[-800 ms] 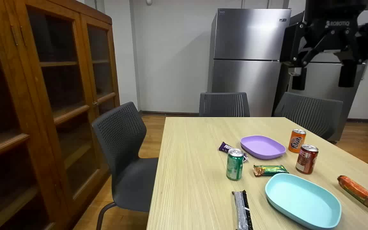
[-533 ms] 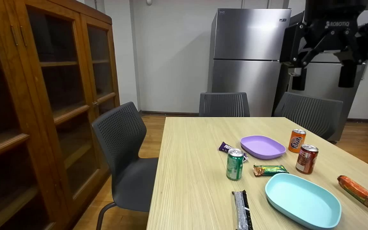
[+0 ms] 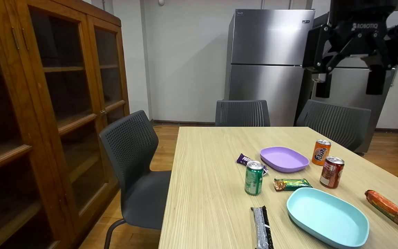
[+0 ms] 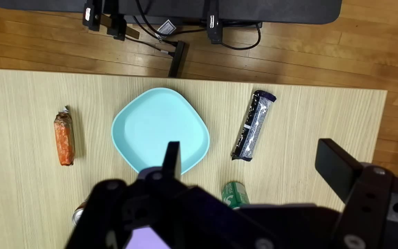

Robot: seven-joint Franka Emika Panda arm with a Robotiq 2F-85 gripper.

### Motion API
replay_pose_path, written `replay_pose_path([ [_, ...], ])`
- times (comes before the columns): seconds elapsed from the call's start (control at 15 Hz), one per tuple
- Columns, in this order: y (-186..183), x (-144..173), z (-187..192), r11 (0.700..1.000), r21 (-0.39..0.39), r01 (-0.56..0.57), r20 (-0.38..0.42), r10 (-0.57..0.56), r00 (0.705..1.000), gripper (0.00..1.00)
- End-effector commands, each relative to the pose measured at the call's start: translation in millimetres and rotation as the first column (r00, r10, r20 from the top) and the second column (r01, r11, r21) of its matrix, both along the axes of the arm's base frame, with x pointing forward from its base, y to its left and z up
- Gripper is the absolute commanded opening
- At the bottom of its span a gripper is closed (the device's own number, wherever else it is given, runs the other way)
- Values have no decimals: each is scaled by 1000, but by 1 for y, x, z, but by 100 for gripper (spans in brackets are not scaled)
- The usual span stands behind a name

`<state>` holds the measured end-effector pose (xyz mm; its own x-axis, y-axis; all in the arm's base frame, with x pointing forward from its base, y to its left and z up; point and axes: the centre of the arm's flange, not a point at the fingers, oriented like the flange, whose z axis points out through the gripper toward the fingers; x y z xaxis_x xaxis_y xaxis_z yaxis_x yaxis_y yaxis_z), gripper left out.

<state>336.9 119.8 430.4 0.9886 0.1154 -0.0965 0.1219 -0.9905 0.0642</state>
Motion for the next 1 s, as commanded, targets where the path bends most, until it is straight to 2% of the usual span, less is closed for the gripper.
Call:
replay_pose_path([
  [0.0, 0, 0, 0, 1000, 0, 0, 0, 0, 1000, 100],
  [0.47, -15, 14, -26, 1000, 23, -19, -31, 20, 999, 100],
  [0.93, -24, 40, -71, 1000, 19, 12, 20, -12, 1000, 100],
])
